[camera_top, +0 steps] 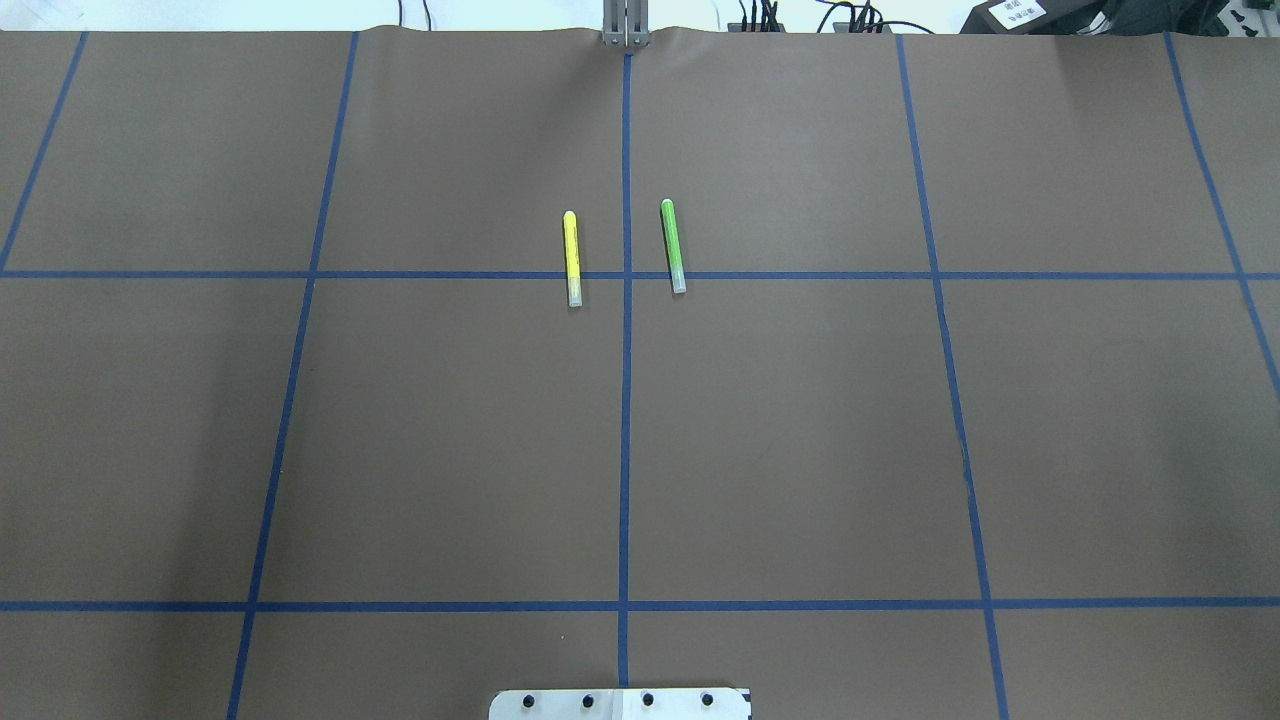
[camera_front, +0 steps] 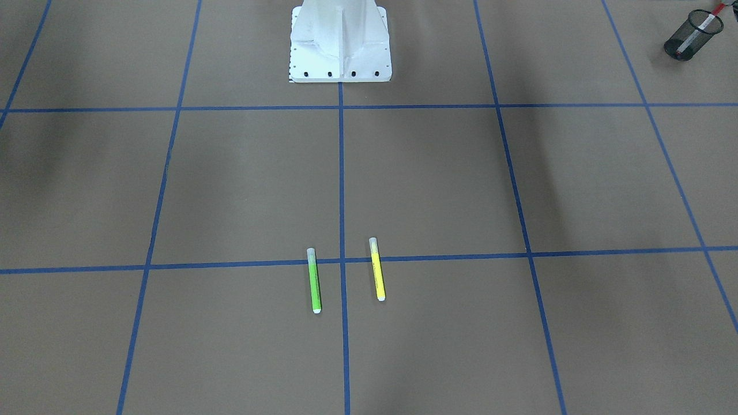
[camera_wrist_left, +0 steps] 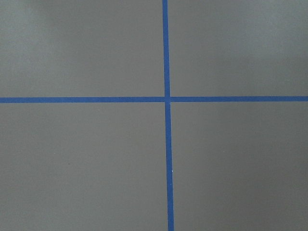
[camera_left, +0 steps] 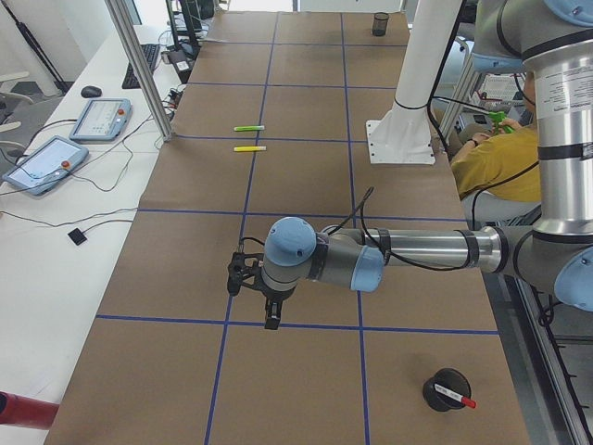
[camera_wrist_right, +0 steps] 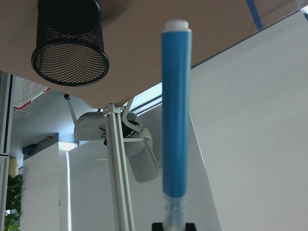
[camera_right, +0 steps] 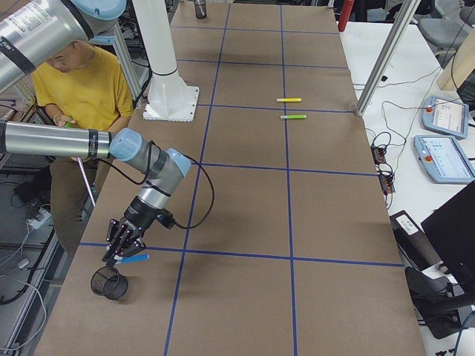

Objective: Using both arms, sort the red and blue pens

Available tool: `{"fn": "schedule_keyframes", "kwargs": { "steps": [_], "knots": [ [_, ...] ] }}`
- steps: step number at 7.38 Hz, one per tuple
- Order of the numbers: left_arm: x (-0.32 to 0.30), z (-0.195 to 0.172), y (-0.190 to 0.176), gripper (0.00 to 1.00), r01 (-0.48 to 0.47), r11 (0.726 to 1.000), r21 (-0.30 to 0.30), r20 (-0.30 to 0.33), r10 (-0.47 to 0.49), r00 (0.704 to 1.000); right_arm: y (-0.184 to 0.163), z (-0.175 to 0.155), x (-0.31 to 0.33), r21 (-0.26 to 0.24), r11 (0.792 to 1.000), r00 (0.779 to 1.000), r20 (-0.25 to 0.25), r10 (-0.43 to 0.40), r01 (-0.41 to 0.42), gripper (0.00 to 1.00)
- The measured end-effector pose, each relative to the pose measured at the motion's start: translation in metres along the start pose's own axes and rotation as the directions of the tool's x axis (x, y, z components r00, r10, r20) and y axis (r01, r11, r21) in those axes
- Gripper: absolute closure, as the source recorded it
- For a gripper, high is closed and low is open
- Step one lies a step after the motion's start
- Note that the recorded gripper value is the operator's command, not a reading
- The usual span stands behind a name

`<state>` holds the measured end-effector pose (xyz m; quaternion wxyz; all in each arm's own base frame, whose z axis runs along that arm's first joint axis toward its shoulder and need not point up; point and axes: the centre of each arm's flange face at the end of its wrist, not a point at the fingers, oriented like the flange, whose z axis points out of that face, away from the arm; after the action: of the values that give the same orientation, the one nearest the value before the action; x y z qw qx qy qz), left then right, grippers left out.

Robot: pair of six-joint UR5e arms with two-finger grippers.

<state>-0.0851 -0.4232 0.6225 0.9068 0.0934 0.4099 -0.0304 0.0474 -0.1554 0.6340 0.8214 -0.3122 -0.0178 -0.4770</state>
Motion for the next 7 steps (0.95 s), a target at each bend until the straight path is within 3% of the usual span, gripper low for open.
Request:
{"fn": "schedule_keyframes", "kwargs": {
  "steps": [3,5,7],
  "knots": [
    [0.001,-0.001,-0.001,0.00,-0.012,1.000,0.010,-0.001,0.012,1.000,-0.005,0.018,-0.007,-0.006,1.000,0.993,0.117,0.004,-0.004,1.00],
    [0.002,-0.002,-0.001,0.00,-0.017,1.000,0.014,-0.001,0.017,1.000,-0.013,0.043,-0.006,-0.022,1.000,0.986,0.167,0.013,-0.009,1.00],
    [0.003,-0.002,-0.001,0.00,-0.026,0.999,0.022,-0.002,0.026,1.000,-0.027,0.081,0.001,-0.005,1.000,0.979,0.203,0.013,-0.012,1.00]
  ]
}}
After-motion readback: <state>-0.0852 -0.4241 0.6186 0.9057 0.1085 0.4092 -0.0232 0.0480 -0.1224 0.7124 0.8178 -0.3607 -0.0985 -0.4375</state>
